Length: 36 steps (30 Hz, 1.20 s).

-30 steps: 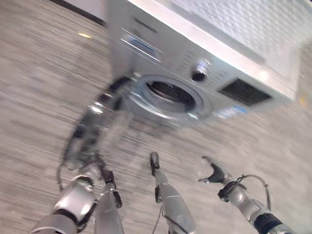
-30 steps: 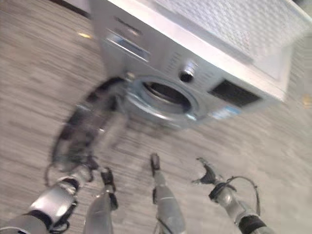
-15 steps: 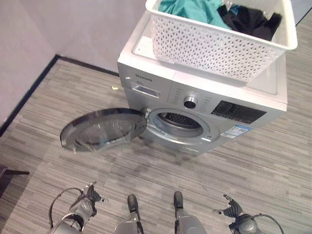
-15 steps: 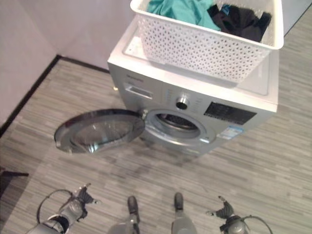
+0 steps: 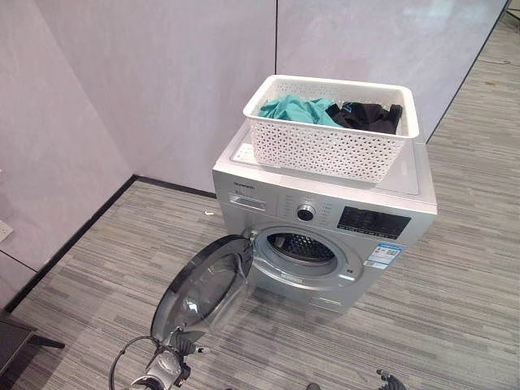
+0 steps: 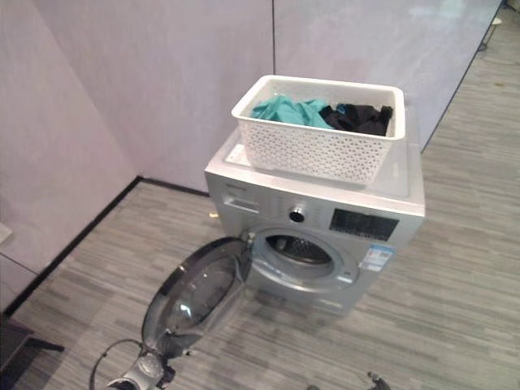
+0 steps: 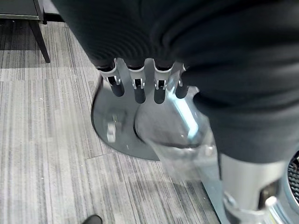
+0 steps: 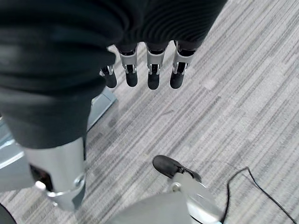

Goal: Grab the laundry basket,head to the washer,open it,put in the laundry and shut it.

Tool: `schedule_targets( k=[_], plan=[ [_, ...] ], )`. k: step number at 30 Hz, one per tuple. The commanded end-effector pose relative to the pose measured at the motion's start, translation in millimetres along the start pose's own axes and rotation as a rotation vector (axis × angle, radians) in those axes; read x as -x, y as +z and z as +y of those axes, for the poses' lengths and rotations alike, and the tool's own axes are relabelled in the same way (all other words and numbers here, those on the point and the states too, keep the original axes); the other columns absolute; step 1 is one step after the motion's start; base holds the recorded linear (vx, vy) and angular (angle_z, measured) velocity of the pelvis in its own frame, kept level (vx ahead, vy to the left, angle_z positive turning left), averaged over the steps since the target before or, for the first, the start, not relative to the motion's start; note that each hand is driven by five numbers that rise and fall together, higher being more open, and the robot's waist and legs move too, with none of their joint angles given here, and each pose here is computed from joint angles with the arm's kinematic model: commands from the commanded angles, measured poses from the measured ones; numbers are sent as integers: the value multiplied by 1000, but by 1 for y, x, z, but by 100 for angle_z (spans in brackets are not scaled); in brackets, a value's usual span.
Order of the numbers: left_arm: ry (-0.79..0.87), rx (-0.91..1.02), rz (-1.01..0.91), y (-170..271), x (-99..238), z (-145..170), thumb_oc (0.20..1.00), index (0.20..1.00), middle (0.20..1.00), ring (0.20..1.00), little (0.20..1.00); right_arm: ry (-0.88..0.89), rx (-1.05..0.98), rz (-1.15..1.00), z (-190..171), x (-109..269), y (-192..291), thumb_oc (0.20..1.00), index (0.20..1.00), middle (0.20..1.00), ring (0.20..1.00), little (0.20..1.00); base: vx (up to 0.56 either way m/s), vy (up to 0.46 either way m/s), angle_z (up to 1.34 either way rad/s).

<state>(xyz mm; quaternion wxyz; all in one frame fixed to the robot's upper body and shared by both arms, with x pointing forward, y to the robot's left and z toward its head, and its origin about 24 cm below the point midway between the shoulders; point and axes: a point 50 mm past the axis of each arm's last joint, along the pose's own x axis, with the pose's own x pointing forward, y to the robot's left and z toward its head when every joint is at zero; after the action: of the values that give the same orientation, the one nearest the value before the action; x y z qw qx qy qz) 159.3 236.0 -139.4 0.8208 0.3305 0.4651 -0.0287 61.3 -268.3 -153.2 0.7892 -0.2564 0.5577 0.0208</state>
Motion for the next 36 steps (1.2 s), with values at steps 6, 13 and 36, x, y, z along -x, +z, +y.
schedule_targets(
  k=[6,13,36],
  plan=[
    [90,-51,13,8,-7,43,1000,1000,1000,1000,1000,-7,18,13,-10,-1,0,1000,1000,1000,1000,1000,22,7,4],
    [122,-56,0,16,-9,55,1000,1000,1000,1000,1000,-11,16,-10,-11,-2,7,1000,1000,1000,1000,1000,-6,1,6],
    [-28,58,48,-18,2,7,1000,1000,1000,1000,1000,107,-316,17,19,-2,4,1000,1000,1000,1000,1000,44,42,4]
  ],
)
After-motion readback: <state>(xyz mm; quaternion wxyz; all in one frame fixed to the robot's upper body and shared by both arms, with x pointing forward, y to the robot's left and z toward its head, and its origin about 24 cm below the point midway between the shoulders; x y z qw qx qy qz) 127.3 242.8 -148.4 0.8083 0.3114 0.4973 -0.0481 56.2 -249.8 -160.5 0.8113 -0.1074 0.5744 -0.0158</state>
